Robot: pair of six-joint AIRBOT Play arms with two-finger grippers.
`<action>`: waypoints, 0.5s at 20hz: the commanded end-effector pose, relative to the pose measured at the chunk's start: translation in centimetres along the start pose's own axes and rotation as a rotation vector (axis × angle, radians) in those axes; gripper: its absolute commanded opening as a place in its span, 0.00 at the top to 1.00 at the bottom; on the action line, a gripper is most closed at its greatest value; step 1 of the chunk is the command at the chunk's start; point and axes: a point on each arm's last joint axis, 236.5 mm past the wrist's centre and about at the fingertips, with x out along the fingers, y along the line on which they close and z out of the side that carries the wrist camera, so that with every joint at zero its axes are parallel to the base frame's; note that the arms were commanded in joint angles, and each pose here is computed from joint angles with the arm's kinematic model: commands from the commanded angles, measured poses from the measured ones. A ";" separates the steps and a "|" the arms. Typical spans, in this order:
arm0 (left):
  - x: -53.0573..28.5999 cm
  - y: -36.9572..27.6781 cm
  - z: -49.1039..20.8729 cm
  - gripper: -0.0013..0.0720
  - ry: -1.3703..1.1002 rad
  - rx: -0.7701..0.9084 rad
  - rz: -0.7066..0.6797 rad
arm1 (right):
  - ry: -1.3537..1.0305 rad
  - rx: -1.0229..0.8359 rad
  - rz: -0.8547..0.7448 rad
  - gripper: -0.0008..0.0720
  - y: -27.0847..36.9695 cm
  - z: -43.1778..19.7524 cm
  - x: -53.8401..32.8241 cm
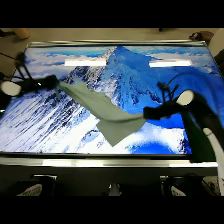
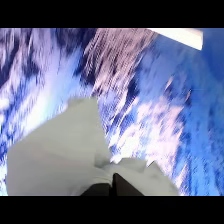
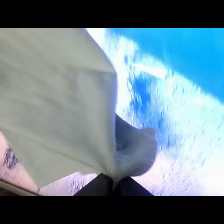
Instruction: Fold the shirts.
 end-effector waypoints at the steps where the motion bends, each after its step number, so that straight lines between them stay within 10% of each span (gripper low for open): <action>1: -16.4 -6.9 11.6 0.96 -0.412 0.295 0.000 | -0.579 -0.214 -0.291 0.96 1.7 9.3 -21.7; 5: -36.0 -12.1 15.8 0.96 -0.810 0.407 0.030 | -1.207 -0.119 -0.293 0.96 6.4 6.7 -43.8; 10: -40.5 -13.3 13.9 0.96 -0.854 0.328 -0.040 | -1.191 -0.098 -0.272 0.96 6.8 3.2 -44.7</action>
